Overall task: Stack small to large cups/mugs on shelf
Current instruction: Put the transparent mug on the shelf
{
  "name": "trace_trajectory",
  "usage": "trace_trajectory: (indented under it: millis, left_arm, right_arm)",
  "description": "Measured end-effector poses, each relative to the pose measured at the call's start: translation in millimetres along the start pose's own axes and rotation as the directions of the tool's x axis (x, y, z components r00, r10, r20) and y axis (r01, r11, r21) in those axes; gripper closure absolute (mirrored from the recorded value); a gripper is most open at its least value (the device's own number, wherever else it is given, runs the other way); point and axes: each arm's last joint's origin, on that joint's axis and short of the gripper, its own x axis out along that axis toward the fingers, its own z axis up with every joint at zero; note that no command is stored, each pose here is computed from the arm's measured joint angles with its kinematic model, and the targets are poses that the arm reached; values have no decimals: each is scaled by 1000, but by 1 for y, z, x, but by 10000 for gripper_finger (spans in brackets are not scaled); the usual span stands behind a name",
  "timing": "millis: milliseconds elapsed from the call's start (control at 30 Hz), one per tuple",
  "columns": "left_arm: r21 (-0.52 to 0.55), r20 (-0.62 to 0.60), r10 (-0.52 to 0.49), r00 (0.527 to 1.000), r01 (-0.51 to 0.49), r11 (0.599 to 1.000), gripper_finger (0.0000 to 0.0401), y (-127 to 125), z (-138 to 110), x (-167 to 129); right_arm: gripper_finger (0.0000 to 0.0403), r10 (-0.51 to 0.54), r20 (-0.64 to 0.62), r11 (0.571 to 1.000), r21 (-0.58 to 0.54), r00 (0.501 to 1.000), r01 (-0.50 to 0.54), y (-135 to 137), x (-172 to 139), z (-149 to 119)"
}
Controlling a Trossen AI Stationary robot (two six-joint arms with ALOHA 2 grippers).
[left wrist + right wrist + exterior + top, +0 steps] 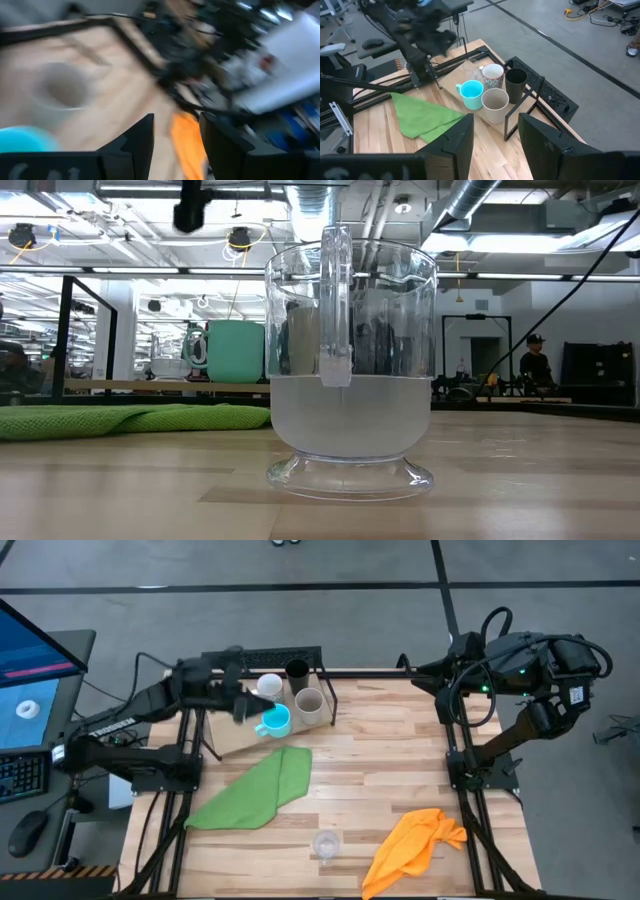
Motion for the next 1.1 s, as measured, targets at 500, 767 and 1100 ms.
trace_trajectory:
  millis: [500, 767, 1100]
  left_arm:
    - [219, -387, -175, 905, 274, 936, 253, -82, -117, 64]
    - [177, -462, -83, 883, 184, 967, 253, -85, -167, 103]
    - [255, -584, 122, 803, 38, 966, 253, -92, -198, 156]
  right_arm:
    - [227, 0, 0, 1000, 0, 1000, 0, 0, 0, 0]
    - [227, 21, -8, 1000, 1, 1000, -21, 1, 0, 0]
    - [227, 24, -9, 1000, 1, 1000, -24, 1, 0, 0]
